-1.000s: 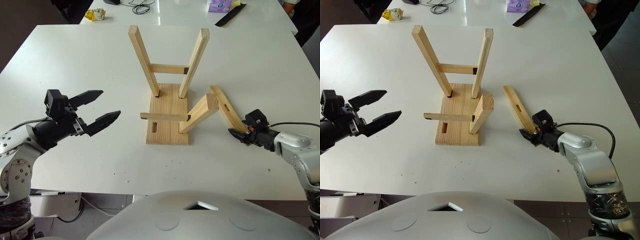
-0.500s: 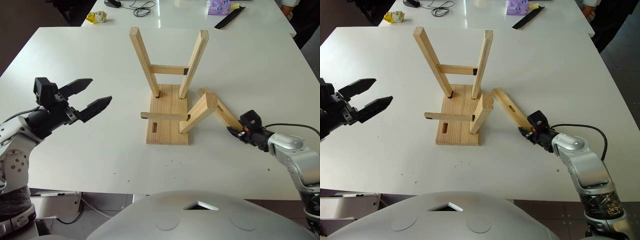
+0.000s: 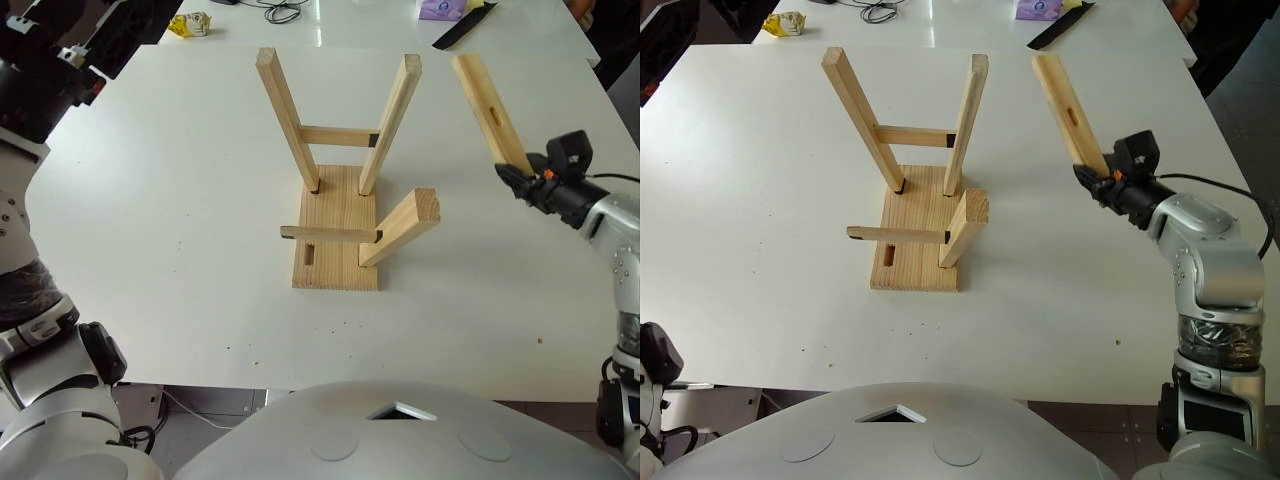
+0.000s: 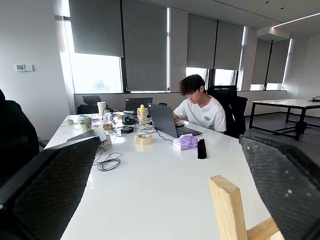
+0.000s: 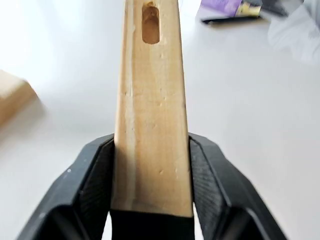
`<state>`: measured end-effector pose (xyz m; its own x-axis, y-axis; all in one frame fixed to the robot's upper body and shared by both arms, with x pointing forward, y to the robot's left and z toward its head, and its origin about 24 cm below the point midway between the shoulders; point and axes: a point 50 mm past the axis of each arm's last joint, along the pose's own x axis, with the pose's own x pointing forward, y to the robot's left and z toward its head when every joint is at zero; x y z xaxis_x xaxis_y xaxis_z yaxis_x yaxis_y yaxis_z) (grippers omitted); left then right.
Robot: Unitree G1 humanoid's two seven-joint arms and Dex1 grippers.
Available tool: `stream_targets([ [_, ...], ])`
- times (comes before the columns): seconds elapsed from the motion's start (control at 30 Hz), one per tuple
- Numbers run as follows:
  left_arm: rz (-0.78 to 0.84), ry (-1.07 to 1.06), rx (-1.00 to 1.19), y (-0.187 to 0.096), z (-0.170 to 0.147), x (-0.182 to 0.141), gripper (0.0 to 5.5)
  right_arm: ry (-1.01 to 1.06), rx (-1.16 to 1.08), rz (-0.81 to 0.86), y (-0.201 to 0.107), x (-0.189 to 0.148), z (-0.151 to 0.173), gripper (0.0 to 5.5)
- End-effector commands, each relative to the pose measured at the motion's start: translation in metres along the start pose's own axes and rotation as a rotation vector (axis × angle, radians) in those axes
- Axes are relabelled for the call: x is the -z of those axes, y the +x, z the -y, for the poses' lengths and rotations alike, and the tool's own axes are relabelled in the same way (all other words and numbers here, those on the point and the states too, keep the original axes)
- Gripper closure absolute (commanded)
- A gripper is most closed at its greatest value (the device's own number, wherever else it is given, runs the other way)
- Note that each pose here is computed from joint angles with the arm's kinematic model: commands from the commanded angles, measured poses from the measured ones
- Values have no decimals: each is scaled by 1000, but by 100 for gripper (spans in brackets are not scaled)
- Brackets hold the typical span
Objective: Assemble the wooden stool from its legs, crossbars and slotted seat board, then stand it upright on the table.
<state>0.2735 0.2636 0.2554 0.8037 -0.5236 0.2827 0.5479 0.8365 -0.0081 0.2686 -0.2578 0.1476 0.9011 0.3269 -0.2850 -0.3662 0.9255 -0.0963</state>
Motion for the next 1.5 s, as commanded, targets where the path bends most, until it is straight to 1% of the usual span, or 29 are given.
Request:
stream_targets([
  [0.03, 52, -44, 163, 38, 28, -6, 37, 46, -193, 296, 3, -64, -13, 345],
  [0.1, 58, -105, 291, 50, 45, -5, 37, 40, -347, 370, 2, -85, -26, 345],
  [0.13, 58, -158, 396, 52, 55, -4, 37, 34, -424, 387, 2, -91, -33, 345],
  [0.2, 60, -238, 621, 43, 74, 0, 37, 19, -592, 397, -2, -101, -45, 345],
  [0.23, 53, -268, 666, 40, 77, 3, 37, 12, -668, 392, -5, -104, -51, 345],
  [0.33, 32, -333, 673, 38, 74, 12, 37, -14, -848, 365, -12, -111, -64, 345],
  [0.47, 41, -366, 713, 36, 75, 11, 37, 11, -988, 352, -19, -116, -71, 345],
  [0.53, 26, -375, 729, 36, 78, 13, 37, 13, -1023, 352, -21, -118, -74, 345],
  [0.63, -51, -350, 772, 35, 87, 25, 37, -1, -1046, 356, -19, -120, -80, 345],
  [0.73, -67, -361, 807, 36, 93, 29, 37, -9, -1088, 332, -16, -119, -88, 345],
  [0.93, -45, -370, 852, 47, 100, 21, 37, -21, -1190, 264, -14, -112, -99, 345],
  [1.03, -17, -371, 868, 50, 101, 12, 37, -24, -1204, 249, -13, -110, -101, 345],
  [1.2, 30, -361, 890, 50, 100, -4, 37, -20, -1203, 250, -11, -111, -100, 345],
  [1.27, 19, -329, 888, 48, 99, -3, 37, -21, -1203, 252, -11, -112, -100, 345],
  [1.43, 12, -331, 913, 44, 102, -4, 37, -25, -1219, 240, -12, -112, -101, 345],
  [1.47, 13, -331, 916, 44, 102, -4, 55, -27, -1221, 236, -12, -112, -101, 345],
  [1.5, 16, -330, 918, 43, 103, -4, 62, -28, -1225, 232, -12, -112, -102, 345],
])
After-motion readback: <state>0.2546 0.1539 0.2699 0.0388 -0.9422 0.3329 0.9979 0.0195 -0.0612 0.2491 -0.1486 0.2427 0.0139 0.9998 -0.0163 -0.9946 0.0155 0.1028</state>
